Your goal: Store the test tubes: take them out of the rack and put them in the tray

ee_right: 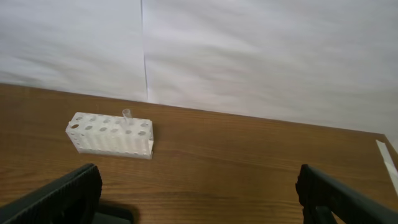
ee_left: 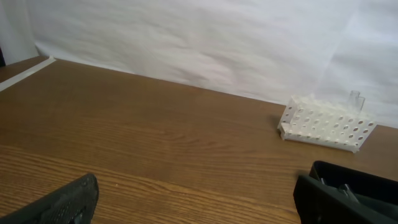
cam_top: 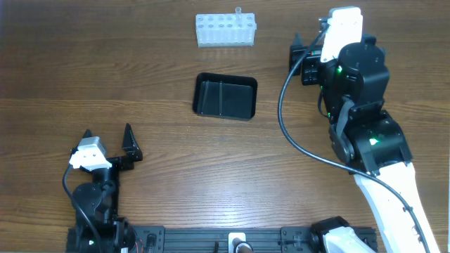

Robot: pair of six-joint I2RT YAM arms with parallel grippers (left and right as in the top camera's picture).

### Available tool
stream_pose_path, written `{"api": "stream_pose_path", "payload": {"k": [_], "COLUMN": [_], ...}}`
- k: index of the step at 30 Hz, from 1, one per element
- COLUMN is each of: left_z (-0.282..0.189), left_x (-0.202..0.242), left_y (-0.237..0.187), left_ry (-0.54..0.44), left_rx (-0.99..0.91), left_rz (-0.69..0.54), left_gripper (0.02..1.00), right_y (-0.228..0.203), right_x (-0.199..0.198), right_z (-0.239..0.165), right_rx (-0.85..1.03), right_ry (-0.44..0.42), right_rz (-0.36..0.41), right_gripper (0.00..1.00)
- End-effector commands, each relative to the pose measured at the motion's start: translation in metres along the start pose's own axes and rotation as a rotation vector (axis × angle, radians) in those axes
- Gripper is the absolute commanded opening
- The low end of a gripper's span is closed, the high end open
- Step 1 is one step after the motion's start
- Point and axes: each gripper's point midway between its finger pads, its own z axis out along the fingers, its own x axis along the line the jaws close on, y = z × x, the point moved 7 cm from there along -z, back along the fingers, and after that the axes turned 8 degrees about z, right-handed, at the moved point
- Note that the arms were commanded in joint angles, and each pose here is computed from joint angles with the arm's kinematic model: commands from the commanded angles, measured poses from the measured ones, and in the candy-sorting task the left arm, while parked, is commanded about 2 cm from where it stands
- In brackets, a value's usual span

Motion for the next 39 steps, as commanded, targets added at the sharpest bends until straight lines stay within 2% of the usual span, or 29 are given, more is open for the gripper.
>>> {"api": "stream_pose_path", "payload": {"k": [1,13,28,32,39], "left_z": [0.000,0.000,0.000,0.000,0.000], "left_x": [-0.001,-0.001,-0.001,-0.001,-0.001], "left_y": [-0.001,-0.001,-0.001,-0.001,-0.001], "left_ry": [-0.011,-0.011,-0.011,-0.011,-0.011], "left_rx": [-0.002,-0.002,-0.002,-0.002,-0.002], "left_rz": [0.014,0.014,0.014,0.014,0.014], "left_gripper": [0.998,1.000,0.998,0.996,0.998], "right_y": [0.002,0.002,-0.006,-0.008,-0.023], "right_x": [0.010,0.044,0.078,0.092,0.102], "right_z": [0.009,0.052,0.109,0.129,0.166], "right_rx": [-0.002,-0.048,0.054,0.050,0.092], "right_ry": [0.024,0.098,0.123,0.191,0.170], "right_rz": [-0.013,-0.015,-0.055,-0.051,-0.047], "right_gripper": [0.993,0.991,0.993,0.991,0.993]}}
